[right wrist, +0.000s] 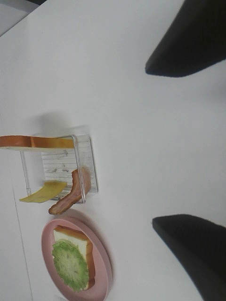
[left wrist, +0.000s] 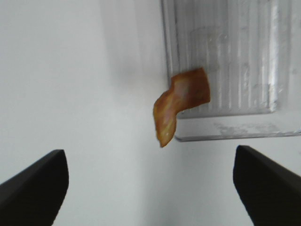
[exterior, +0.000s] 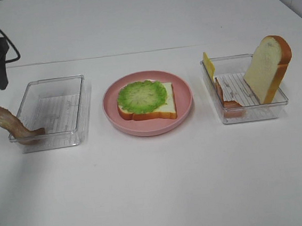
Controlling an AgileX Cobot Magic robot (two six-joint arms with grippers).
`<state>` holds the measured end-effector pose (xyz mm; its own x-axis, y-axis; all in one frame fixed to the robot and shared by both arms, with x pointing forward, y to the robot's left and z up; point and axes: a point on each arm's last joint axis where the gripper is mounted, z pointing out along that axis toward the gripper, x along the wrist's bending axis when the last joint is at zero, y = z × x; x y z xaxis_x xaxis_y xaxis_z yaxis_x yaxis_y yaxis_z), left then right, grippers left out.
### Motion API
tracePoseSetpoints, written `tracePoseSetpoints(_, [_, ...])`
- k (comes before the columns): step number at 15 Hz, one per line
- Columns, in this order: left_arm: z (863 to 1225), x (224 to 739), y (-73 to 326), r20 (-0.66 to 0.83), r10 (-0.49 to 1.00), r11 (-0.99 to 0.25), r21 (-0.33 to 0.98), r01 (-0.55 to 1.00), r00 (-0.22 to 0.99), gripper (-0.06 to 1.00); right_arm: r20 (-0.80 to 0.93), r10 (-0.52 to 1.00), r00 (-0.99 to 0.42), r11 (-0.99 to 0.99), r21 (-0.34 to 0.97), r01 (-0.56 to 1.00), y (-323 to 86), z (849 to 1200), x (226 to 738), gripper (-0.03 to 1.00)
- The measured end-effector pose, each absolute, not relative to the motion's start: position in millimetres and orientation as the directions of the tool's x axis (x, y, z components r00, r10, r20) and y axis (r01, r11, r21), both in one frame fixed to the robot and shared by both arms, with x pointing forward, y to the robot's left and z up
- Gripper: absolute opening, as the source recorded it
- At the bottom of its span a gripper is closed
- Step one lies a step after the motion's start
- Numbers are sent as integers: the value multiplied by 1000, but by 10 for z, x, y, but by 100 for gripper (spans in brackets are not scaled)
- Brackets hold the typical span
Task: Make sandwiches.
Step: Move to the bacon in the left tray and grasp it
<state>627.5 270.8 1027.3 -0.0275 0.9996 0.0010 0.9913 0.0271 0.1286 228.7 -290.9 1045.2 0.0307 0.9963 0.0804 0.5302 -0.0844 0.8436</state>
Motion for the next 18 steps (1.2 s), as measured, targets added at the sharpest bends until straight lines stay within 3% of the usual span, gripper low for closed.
tracePoseSetpoints(6, [10093, 6230, 2708, -24, 999, 47, 77, 996, -45, 89, 80, 996, 31, -84, 844, 530, -2909, 10452, 2287, 75])
tracePoseSetpoints(9, [9787, 6362, 2688, -36, 995, 91, 58, 994, -89, 80, 80, 996, 31, -84, 844, 530, -2909, 10452, 2287, 75])
tracePoseSetpoints(18, [9494, 6469, 2596, -106, 986, 131, 40, 991, -127, 58, 80, 996, 31, -84, 844, 530, -2909, 10452, 2287, 75])
